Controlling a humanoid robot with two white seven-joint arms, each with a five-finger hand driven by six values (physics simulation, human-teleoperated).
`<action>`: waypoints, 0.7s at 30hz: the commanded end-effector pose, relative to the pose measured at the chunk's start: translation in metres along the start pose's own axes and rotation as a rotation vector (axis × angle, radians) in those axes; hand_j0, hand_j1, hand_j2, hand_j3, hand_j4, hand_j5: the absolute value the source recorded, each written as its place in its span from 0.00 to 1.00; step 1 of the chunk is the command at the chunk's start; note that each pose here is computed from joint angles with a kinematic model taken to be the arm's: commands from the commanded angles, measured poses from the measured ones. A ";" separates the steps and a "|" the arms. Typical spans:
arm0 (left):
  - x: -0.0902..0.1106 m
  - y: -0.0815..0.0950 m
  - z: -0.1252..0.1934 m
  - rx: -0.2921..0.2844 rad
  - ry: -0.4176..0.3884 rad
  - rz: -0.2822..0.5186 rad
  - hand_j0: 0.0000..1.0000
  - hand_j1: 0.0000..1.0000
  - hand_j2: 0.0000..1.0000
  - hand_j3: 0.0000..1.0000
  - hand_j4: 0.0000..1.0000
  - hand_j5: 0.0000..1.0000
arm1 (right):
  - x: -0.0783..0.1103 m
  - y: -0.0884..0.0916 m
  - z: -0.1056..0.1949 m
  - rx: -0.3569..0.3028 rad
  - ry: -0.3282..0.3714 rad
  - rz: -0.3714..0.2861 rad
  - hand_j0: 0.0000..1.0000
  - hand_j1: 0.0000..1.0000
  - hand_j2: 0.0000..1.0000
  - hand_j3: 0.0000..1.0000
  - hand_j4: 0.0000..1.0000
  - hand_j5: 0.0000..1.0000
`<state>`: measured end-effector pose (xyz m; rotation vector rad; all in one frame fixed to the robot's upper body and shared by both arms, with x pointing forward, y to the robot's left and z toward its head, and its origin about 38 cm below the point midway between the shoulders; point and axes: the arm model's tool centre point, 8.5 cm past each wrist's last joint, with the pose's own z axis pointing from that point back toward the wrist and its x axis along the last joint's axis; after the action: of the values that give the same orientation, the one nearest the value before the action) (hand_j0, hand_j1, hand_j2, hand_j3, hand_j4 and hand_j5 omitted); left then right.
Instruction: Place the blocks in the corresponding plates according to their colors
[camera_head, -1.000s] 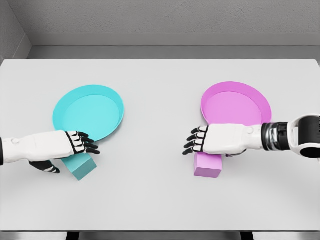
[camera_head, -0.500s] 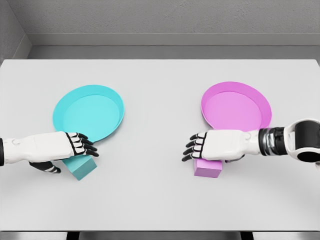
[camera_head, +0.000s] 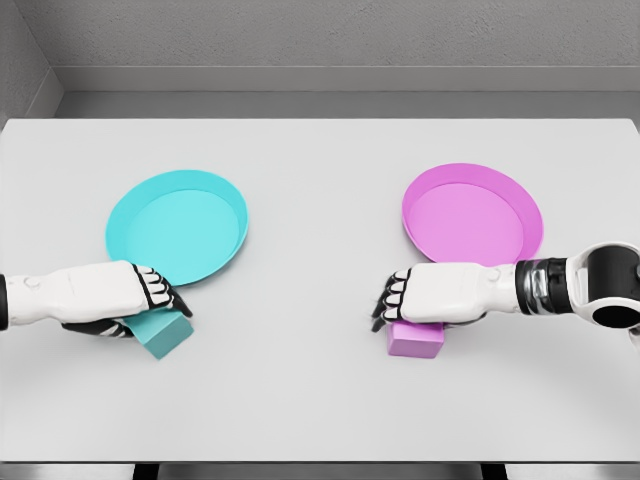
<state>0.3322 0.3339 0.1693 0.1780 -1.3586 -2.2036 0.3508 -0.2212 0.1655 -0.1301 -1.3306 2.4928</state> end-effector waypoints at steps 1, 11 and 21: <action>0.000 0.001 0.000 0.001 0.001 0.000 0.53 0.53 0.53 0.53 0.53 0.53 | -0.001 0.002 0.000 0.022 0.002 0.020 0.65 0.65 0.65 0.65 0.65 0.65; -0.007 0.026 0.009 0.075 0.020 0.010 0.41 0.41 0.41 0.41 0.41 0.41 | -0.004 0.005 0.003 0.026 0.010 0.006 0.62 0.62 0.62 0.62 0.62 0.62; -0.013 0.042 0.016 0.126 0.034 0.031 0.41 0.41 0.41 0.41 0.41 0.41 | -0.020 0.002 0.016 -0.013 0.047 -0.045 0.60 0.60 0.60 0.60 0.60 0.60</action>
<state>0.3523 0.3377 0.2097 0.2411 -1.4665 -2.0959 0.3639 -0.2382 0.1706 -0.1643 -1.3127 2.4468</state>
